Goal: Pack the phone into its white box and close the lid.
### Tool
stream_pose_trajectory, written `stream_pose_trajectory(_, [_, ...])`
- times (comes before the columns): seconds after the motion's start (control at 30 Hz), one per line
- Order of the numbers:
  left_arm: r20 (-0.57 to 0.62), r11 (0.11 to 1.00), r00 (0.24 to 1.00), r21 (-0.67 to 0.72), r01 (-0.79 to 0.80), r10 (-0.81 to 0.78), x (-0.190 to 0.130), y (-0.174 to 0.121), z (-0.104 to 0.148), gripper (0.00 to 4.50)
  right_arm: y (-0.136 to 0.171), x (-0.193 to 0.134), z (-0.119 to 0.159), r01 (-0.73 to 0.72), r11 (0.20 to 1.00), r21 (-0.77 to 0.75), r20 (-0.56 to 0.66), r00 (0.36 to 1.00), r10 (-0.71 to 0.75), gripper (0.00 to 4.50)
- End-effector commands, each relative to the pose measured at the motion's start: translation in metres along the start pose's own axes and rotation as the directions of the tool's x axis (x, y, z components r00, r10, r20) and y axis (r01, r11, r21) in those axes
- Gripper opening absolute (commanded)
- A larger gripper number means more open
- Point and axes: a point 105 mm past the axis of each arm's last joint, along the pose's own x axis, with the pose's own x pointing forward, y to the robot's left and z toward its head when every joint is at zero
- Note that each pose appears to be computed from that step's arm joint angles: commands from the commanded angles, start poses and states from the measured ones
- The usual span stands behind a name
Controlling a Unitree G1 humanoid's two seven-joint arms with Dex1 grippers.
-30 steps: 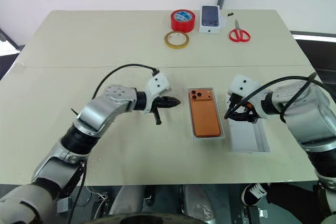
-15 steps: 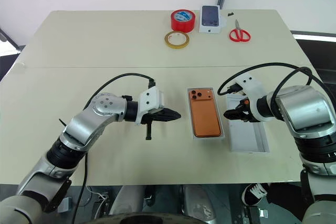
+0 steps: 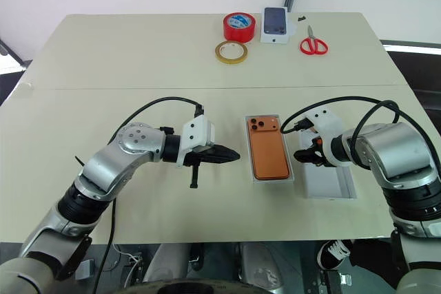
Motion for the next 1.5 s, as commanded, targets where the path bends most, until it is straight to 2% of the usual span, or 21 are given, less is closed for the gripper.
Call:
stream_pose_trajectory(0.03, [0.030,1.000,0.999,0.021,-0.017,0.016,-0.003,0.001,0.009,0.00,-0.002,0.000,-0.003,0.029,1.000,0.013,0.004,1.000,-0.029,1.95])
stream_pose_trajectory(0.1, [0.033,0.999,0.999,0.016,-0.029,0.028,-0.004,0.003,0.010,0.00,-0.001,0.002,-0.003,0.031,0.999,0.018,0.005,0.999,-0.032,1.17])
stream_pose_trajectory(0.17, [0.038,0.999,0.998,0.011,-0.045,0.045,-0.005,0.005,0.011,0.00,-0.003,0.002,0.001,0.038,0.999,0.034,0.022,0.999,-0.038,0.12])
stream_pose_trajectory(0.2, [0.044,0.998,0.997,0.006,-0.056,0.056,-0.005,0.007,0.012,0.00,-0.005,0.001,0.005,0.041,0.998,0.049,0.038,0.998,-0.043,0.05])
stream_pose_trajectory(0.33, [0.072,0.996,0.993,-0.016,-0.092,0.093,-0.008,0.012,0.016,0.00,-0.018,-0.007,0.023,0.058,0.990,0.128,0.107,0.992,-0.072,0.05])
stream_pose_trajectory(0.43, [0.099,0.988,0.983,-0.031,-0.150,0.153,-0.010,0.020,0.021,0.00,-0.026,-0.020,0.048,0.039,0.984,0.175,0.188,0.979,-0.072,0.05])
stream_pose_trajectory(0.53, [0.149,0.959,0.948,-0.053,-0.277,0.282,-0.016,0.043,0.028,0.00,-0.016,-0.036,0.085,-0.135,0.969,0.209,0.338,0.939,0.057,0.05])
stream_pose_trajectory(0.6, [0.173,0.922,0.906,-0.095,-0.376,0.387,-0.025,0.065,0.033,0.00,0.007,-0.047,0.106,-0.331,0.928,0.169,0.425,0.874,0.235,0.05])
stream_pose_trajectory(0.63, [0.188,0.899,0.880,-0.127,-0.420,0.437,-0.033,0.077,0.035,0.00,0.023,-0.054,0.117,-0.437,0.890,0.132,0.465,0.820,0.333,0.05])
stream_pose_trajectory(0.7, [0.202,0.871,0.849,-0.174,-0.460,0.488,-0.045,0.091,0.037,0.00,0.045,-0.064,0.129,-0.569,0.818,0.083,0.495,0.736,0.461,0.05])
stream_pose_trajectory(0.77, [0.182,0.855,0.839,-0.190,-0.482,0.513,-0.064,0.097,0.030,0.00,0.075,-0.068,0.135,-0.721,0.691,0.049,0.480,0.623,0.617,0.05])
stream_pose_trajectory(0.83, [0.170,0.862,0.851,-0.204,-0.463,0.497,-0.079,0.093,0.026,0.00,0.102,-0.071,0.137,-0.805,0.591,0.056,0.497,0.536,0.683,0.05])
stream_pose_trajectory(0.9, [0.151,0.874,0.867,-0.194,-0.445,0.474,-0.083,0.087,0.023,0.00,0.112,-0.067,0.137,-0.825,0.558,0.091,0.513,0.519,0.683,0.05])
stream_pose_trajectory(1.03, [0.004,0.916,0.923,-0.127,-0.380,0.384,-0.085,0.063,0.000,0.00,0.139,-0.049,0.139,-0.861,0.487,0.150,0.563,0.479,0.674,0.05])
stream_pose_trajectory(1.13, [-0.031,0.934,0.945,-0.144,-0.326,0.325,-0.082,0.050,-0.006,0.00,0.152,-0.037,0.137,-0.857,0.461,0.230,0.603,0.497,0.623,0.05])
stream_pose_trajectory(1.2, [-0.042,0.950,0.961,-0.151,-0.275,0.272,-0.078,0.037,-0.008,0.00,0.156,-0.025,0.127,-0.833,0.457,0.311,0.601,0.545,0.585,0.05])
stream_pose_trajectory(1.3, [-0.077,0.958,0.970,-0.155,-0.240,0.230,-0.074,0.026,-0.015,0.00,0.144,-0.008,0.107,-0.781,0.488,0.389,0.553,0.622,0.555,0.05])
stream_pose_trajectory(1.37, [-0.101,0.962,0.973,-0.159,-0.222,0.208,-0.070,0.021,-0.020,0.00,0.135,-0.004,0.100,-0.765,0.504,0.402,0.531,0.643,0.552,0.05])
stream_pose_trajectory(1.43, [-0.123,0.970,0.978,-0.158,-0.185,0.166,-0.064,0.014,-0.025,0.00,0.126,-0.004,0.095,-0.756,0.528,0.388,0.507,0.653,0.563,0.65])
stream_pose_trajectory(1.5, [-0.142,0.977,0.980,-0.144,-0.157,0.137,-0.054,0.009,-0.030,0.00,0.118,-0.006,0.091,-0.744,0.556,0.371,0.480,0.666,0.571,1.52])
